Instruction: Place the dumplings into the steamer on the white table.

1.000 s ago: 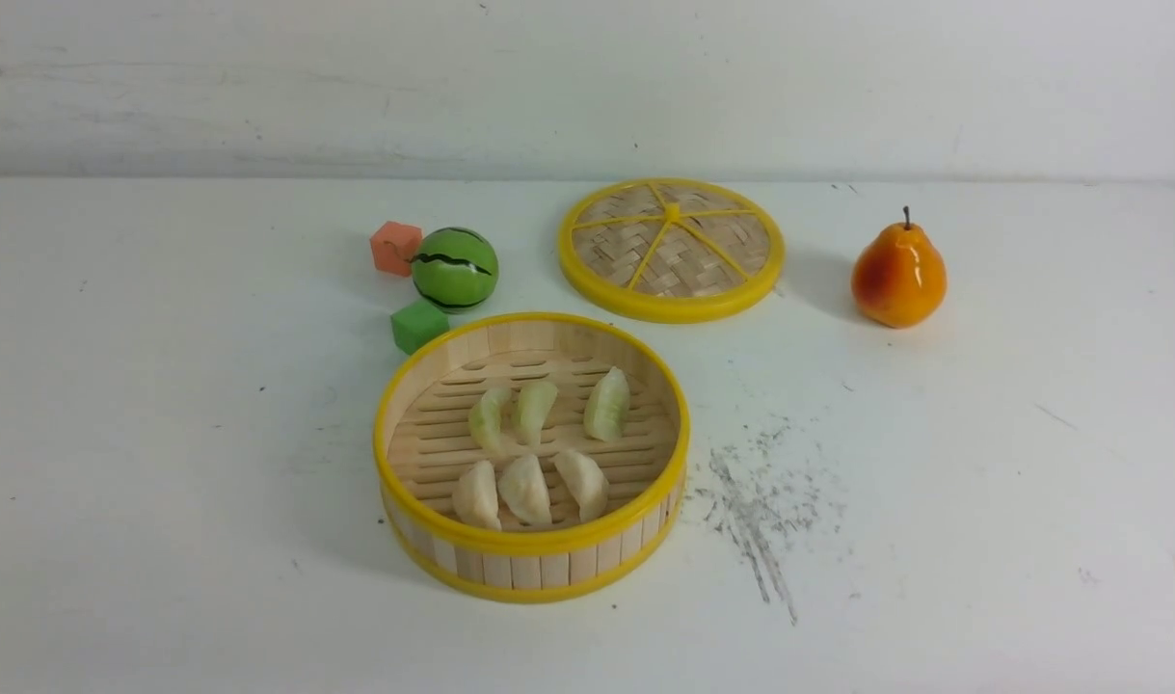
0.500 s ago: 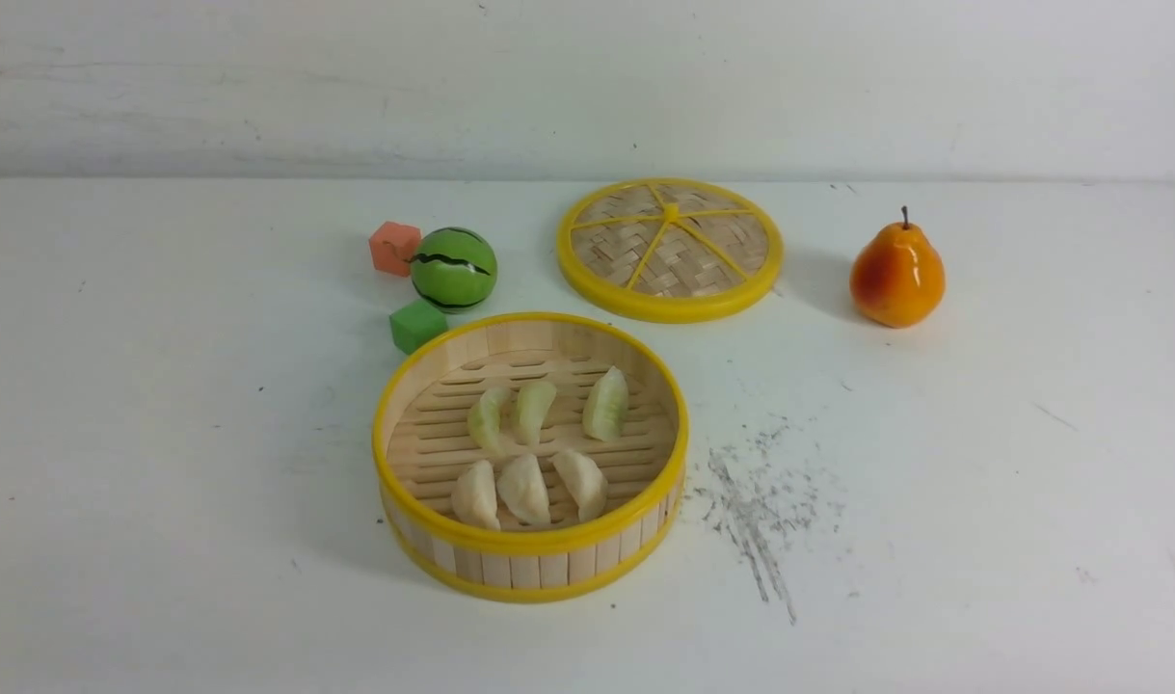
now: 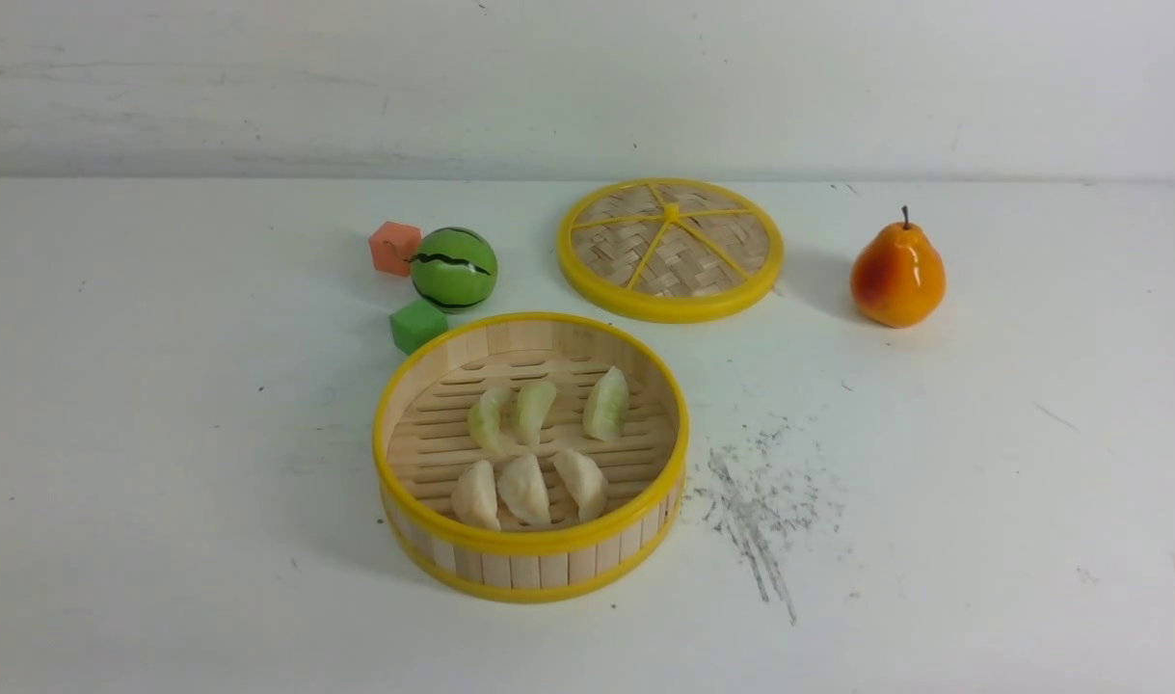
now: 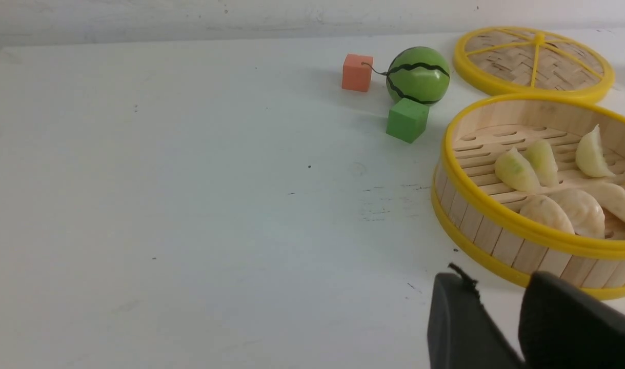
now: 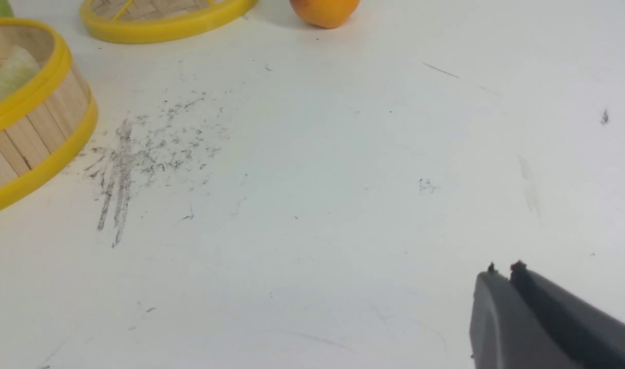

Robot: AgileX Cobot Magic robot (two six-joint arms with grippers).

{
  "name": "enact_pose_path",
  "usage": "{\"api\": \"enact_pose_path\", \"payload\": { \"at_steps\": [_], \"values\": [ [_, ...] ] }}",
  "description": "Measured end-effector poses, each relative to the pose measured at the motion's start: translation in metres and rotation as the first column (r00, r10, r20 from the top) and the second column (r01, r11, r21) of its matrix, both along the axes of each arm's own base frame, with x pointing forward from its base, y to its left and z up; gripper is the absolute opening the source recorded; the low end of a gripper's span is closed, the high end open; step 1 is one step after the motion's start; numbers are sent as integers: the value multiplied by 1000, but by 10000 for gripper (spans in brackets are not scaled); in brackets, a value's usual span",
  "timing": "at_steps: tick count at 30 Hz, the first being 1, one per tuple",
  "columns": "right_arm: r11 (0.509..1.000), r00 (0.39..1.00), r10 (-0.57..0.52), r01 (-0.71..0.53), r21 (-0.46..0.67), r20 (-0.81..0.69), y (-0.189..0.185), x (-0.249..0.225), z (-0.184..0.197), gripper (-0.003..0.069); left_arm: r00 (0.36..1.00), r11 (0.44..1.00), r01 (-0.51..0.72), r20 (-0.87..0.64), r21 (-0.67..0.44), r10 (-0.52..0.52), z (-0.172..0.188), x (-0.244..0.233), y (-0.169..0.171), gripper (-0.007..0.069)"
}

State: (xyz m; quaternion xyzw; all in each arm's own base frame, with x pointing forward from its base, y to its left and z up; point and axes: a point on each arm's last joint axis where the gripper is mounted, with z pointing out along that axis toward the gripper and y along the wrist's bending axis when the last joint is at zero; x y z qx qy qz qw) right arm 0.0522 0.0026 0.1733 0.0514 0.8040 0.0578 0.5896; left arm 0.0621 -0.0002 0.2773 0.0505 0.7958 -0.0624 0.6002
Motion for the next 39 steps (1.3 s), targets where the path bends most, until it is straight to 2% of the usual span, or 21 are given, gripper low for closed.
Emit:
{"api": "enact_pose_path", "payload": {
  "at_steps": [11, 15, 17, 18, 23, 24, 26, 29, 30, 34, 39],
  "values": [
    [1000, 1000, 0, 0, 2, 0, 0, 0, 0, 43, 1000, 1000, -1, -3, 5, 1, -2, 0, 0, 203],
    [1000, 1000, 0, 0, 2, 0, 0, 0, 0, 48, 999, 999, 1, -36, 33, 0, -16, 2, -1, 206],
    [1000, 1000, 0, 0, 2, 0, 0, 0, 0, 51, 998, 998, -18, -57, 59, 21, -24, 3, 1, 206],
    [1000, 1000, 0, 0, 2, 0, 0, 0, 0, 52, 995, 996, -58, -78, 71, 63, -32, 2, 4, 209],
    [1000, 1000, 0, 0, 2, 0, 0, 0, 0, 56, 989, 986, -140, -61, -89, 135, -46, -4, 4, 197],
    [1000, 1000, 0, 0, 2, 0, 0, 0, 0, 58, 989, 977, -144, -2, -158, 145, -47, -5, 3, 169],
    [1000, 1000, 0, 0, 2, 0, 0, 0, 0, 61, 980, 968, -128, 121, -214, 157, -47, -7, 1, 115],
    [1000, 1000, 0, 0, 2, 0, 0, 0, 0, 64, 943, 970, -122, 280, -212, 180, -56, -8, 0, -4],
    [1000, 1000, 0, 0, 2, 0, 0, 0, 0, 65, 933, 970, -124, 307, -210, 186, -62, -7, -1, -14],
    [1000, 1000, 0, 0, 2, 0, 0, 0, 0, 75, 937, 953, -164, 261, -254, 231, -75, -6, 1, -14],
    [1000, 1000, 0, 0, 2, 0, 0, 0, 0, 83, 970, 919, -222, 18, -327, 241, -96, -7, 0, -14]
  ]
}}
